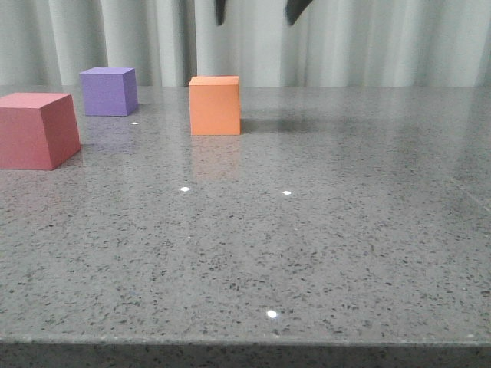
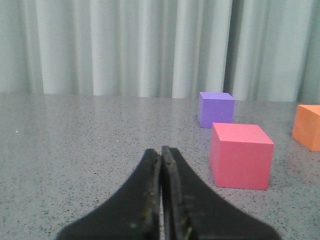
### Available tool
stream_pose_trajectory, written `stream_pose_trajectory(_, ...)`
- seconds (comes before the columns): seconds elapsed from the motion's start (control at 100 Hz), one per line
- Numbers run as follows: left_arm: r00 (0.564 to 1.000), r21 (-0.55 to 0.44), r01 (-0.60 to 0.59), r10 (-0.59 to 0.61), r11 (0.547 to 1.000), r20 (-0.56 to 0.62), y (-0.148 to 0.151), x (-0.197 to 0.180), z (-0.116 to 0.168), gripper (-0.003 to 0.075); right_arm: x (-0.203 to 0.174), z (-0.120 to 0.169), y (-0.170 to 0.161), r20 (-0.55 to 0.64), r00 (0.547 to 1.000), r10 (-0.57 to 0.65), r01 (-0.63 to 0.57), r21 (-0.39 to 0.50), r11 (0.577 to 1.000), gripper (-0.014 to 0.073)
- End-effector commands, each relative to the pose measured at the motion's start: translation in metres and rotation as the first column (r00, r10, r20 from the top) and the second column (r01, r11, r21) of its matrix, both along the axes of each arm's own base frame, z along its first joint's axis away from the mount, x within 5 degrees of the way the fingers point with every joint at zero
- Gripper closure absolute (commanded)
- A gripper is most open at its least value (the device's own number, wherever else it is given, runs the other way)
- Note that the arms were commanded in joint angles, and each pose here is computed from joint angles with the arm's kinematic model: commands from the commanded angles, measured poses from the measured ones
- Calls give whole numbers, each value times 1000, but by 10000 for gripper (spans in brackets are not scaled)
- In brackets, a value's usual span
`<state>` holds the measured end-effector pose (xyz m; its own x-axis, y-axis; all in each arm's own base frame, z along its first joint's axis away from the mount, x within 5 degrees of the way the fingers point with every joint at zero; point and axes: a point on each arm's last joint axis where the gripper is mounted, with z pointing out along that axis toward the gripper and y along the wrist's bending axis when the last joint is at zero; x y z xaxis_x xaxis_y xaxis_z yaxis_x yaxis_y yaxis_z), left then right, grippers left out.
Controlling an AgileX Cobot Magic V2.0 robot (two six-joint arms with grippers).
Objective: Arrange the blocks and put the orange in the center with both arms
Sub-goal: 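Open the right gripper and raise it away from the orange cube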
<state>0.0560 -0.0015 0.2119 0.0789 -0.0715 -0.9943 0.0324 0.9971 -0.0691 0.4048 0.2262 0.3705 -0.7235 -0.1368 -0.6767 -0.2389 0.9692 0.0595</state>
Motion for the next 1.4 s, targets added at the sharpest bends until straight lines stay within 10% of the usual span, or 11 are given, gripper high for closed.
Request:
stream_pose_trajectory(0.0,997,-9,9,-8,1000,74,-1,-2,-5,741,-17,53,-29,123,992,27,-30,22,999,-51)
stream_pose_trajectory(0.66,997,-9,9,-8,1000,74,-1,-2,-5,741,-130,51,-223,229,930,-287,299,-18,954,-51)
stream_pose_trajectory(1.01,997,-9,9,-8,1000,74,-1,-2,-5,741,-229,0,-232,383,877,-291,307,21,951,-51)
stream_pose_trajectory(1.39,997,-9,9,-8,1000,74,-1,-2,-5,741,-282,-5,-229,651,713,-261,251,111,962,-51)
